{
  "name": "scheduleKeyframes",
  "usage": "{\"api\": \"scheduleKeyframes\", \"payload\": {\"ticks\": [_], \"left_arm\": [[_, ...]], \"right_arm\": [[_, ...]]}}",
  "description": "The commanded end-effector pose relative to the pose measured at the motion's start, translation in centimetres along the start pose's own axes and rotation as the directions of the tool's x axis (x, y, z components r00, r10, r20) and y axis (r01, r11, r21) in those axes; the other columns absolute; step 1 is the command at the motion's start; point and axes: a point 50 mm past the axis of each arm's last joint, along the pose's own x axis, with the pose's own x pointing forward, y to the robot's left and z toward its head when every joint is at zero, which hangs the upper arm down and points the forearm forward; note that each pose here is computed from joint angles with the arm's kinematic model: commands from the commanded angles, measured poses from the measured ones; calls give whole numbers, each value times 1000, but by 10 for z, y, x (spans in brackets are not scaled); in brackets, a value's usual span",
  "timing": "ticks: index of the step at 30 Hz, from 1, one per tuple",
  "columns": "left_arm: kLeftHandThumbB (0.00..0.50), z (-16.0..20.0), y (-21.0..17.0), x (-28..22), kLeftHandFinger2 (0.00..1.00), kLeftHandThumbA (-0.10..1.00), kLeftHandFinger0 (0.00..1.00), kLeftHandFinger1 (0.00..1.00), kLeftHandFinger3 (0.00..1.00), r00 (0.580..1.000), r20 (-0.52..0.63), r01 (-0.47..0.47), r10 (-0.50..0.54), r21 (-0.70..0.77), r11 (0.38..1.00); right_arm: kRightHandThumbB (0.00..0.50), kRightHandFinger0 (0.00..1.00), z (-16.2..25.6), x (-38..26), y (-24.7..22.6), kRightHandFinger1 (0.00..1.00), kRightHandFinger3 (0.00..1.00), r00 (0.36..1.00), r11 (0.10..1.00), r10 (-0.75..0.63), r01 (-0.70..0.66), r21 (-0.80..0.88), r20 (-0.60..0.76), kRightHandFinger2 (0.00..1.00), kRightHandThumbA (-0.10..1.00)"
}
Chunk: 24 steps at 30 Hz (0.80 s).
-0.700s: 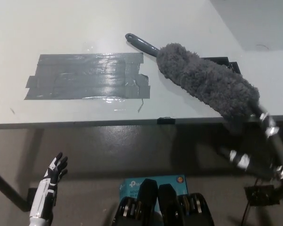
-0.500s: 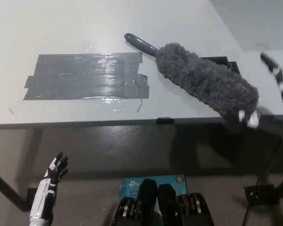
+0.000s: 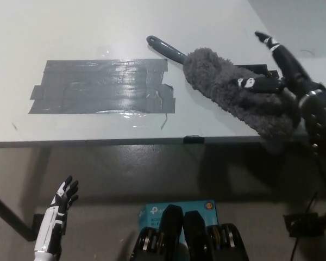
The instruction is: A grey duster is kept infront of the robot in the middle of the table and the robot extends its right arm to grab the duster, picks it up and hands it to a person
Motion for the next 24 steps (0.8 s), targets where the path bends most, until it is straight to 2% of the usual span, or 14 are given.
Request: {"api": "scheduleKeyframes", "payload": {"ticks": [1, 5, 9, 11, 13, 18, 19, 20, 21, 22, 23, 24], "left_arm": [[415, 10, 6, 7, 1000, 1000, 1000, 1000, 1000, 997, 75, 3, -5, 27, 1000], [423, 10, 4, 6, 1000, 1000, 1000, 1000, 1000, 998, 67, -1, -1, 23, 1000], [420, 12, 5, 9, 1000, 1000, 1000, 1000, 1000, 997, 79, 4, -6, 24, 1000], [419, 14, 5, 11, 1000, 1000, 1000, 1000, 1000, 997, 82, 7, -10, 35, 999], [420, 15, 6, 11, 1000, 1000, 1000, 1000, 1000, 997, 82, 4, -7, 33, 999], [427, 14, 6, 12, 1000, 1000, 1000, 1000, 1000, 996, 87, 3, -5, 26, 1000], [430, 14, 5, 13, 1000, 1000, 1000, 1000, 1000, 996, 85, 2, -5, 28, 1000], [432, 15, 5, 13, 1000, 1000, 1000, 1000, 1000, 996, 84, 2, -4, 29, 1000], [433, 15, 6, 13, 1000, 1000, 1000, 1000, 1000, 997, 81, 1, -4, 28, 1000], [431, 14, 6, 13, 1000, 1000, 1000, 1000, 1000, 997, 80, 2, -4, 29, 1000], [430, 15, 6, 13, 1000, 1000, 1000, 1000, 1000, 997, 81, 1, -3, 30, 1000], [431, 15, 6, 13, 1000, 1000, 1000, 1000, 1000, 997, 81, 0, -3, 30, 1000]], "right_arm": [[437, 1000, 19, 31, 1, 1000, 1000, 998, 999, 20, -22, -38, -59, 1000, 970], [424, 1000, 17, 45, 21, 1000, 1000, 988, 995, 73, -82, -57, -138, 1000, 1000], [415, 1000, 17, 50, 32, 1000, 1000, 980, 992, 102, -113, -59, -170, 1000, 986], [457, 1000, 14, 53, 37, 1000, 1000, 974, 988, 125, -140, -71, -188, 1000, 997], [479, 1000, 12, 55, 43, 1000, 1000, 968, 978, 145, -171, -119, -206, 1000, 1000], [500, 1000, 7, 54, 49, 1000, 1000, 950, 951, 192, -242, -193, -248, 1000, 992], [495, 1000, 8, 54, 50, 1000, 1000, 941, 935, 206, -271, -230, -268, 1000, 913], [496, 1000, 8, 54, 50, 1000, 1000, 937, 928, 212, -282, -245, -276, 1000, 907], [482, 1000, 9, 54, 51, 1000, 1000, 929, 913, 223, -305, -272, -295, 1000, 842], [463, 1000, 10, 54, 53, 1000, 1000, 919, 904, 229, -323, -281, -320, 1000, 642], [380, 802, 5, 54, 55, 937, 1000, 914, 907, 222, -322, -273, -339, 1000, 151], [351, 626, -2, 54, 57, 821, 1000, 915, 890, 204, -322, -324, -349, 959, -5]]}}
